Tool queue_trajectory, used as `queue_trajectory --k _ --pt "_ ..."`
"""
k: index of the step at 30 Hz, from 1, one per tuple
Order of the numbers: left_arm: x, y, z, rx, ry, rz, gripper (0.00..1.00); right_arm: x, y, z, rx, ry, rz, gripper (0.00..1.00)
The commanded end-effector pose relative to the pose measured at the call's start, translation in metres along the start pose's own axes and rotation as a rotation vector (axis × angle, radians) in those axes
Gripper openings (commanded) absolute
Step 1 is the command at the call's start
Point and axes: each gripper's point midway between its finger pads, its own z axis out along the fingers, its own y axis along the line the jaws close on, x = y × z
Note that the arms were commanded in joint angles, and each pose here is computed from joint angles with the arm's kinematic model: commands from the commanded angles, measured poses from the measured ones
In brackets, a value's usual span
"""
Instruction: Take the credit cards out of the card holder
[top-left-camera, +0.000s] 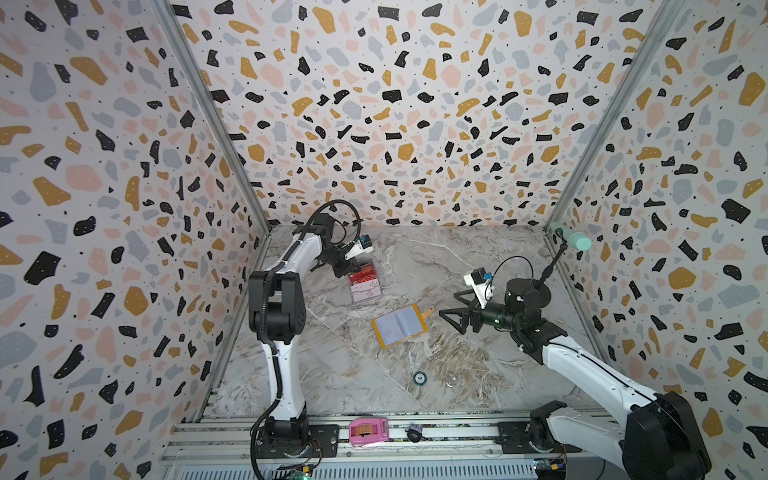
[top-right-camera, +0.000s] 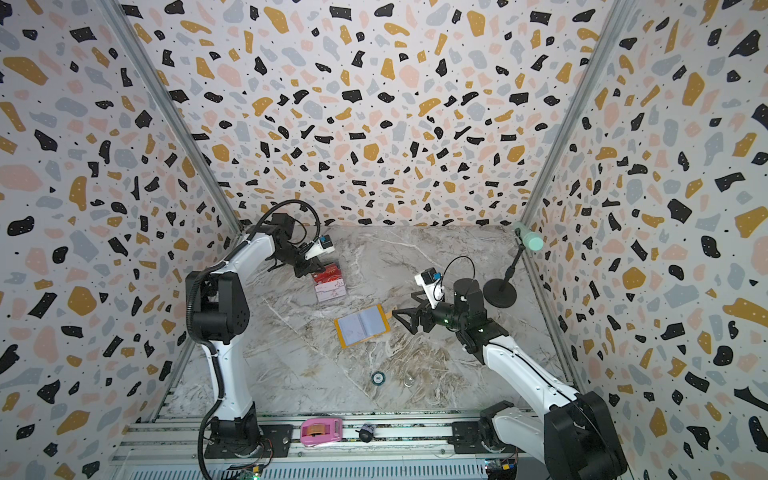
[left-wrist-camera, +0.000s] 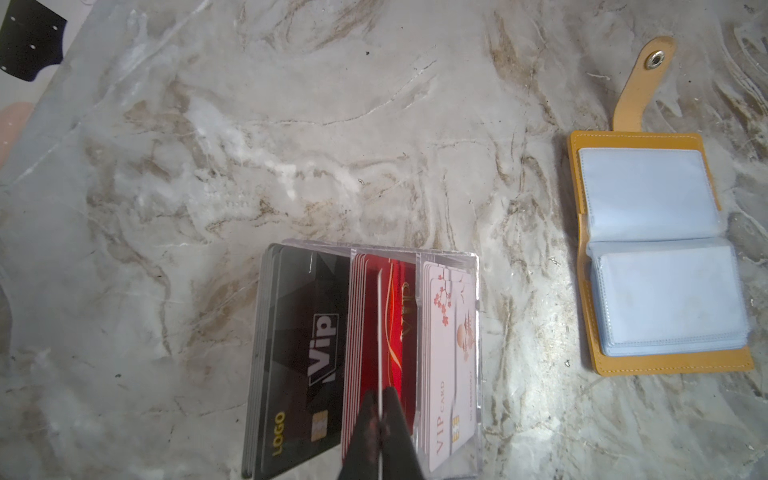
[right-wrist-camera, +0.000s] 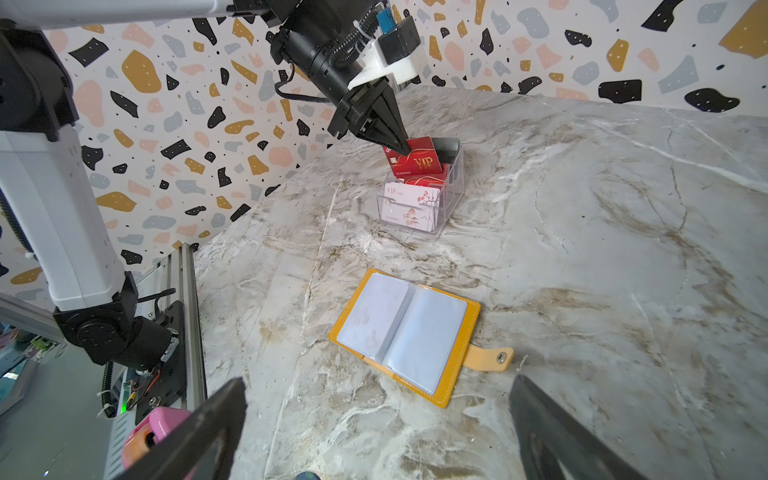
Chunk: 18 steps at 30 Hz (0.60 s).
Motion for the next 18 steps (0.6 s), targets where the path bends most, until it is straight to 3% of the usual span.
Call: queue_trajectory --k 1,18 --pt "-0.003 0.0 0.006 0.014 -0.01 -0.008 0.0 -0.002 0.002 -0.004 0.006 -0.008 -0.013 0.99" --pt "0.002 0.0 0.019 0.027 0.013 -0.045 0.02 -0.004 0.002 -0.007 0.013 -0.017 -0.025 0.99"
